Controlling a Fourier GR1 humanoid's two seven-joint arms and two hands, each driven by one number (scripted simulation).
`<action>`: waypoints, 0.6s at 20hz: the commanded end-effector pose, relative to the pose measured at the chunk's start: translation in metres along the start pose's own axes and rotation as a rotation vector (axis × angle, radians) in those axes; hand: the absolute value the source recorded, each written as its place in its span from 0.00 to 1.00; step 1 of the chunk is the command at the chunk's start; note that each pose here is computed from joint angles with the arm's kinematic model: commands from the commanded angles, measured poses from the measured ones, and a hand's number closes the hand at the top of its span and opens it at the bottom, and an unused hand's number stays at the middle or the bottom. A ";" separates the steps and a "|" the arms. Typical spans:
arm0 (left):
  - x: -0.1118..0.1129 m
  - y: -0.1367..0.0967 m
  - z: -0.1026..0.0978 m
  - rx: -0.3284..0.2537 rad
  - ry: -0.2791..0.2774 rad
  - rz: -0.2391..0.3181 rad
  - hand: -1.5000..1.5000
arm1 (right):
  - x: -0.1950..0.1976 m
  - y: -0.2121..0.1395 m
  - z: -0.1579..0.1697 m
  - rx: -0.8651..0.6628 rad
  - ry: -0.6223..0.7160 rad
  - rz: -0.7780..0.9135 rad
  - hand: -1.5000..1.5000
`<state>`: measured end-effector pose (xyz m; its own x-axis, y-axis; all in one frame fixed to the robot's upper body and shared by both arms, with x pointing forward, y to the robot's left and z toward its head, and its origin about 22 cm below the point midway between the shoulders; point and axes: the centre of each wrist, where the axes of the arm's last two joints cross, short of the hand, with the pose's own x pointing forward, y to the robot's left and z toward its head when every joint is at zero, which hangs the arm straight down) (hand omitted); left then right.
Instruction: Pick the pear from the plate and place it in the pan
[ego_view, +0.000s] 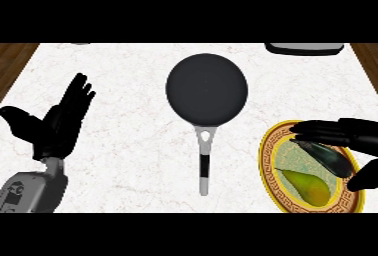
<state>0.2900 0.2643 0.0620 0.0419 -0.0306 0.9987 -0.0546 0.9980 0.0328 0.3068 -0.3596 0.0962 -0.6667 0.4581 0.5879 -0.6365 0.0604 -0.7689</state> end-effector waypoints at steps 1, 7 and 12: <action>0.006 0.004 -0.004 0.006 -0.006 -0.018 0.50 | -0.022 0.016 0.006 0.066 -0.172 -0.116 0.00; -0.009 0.008 0.015 0.003 -0.008 -0.013 0.50 | -0.021 0.012 -0.029 0.175 -0.110 -0.063 0.00; -0.004 0.006 0.007 0.023 0.005 0.003 0.50 | -0.033 0.019 -0.020 0.166 -0.094 -0.071 0.00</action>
<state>0.2835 0.2733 0.0589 0.0445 -0.0377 0.9983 -0.0695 0.9968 0.0407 0.3202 -0.3502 0.0650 -0.6951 0.4554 0.5563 -0.6388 -0.0361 -0.7685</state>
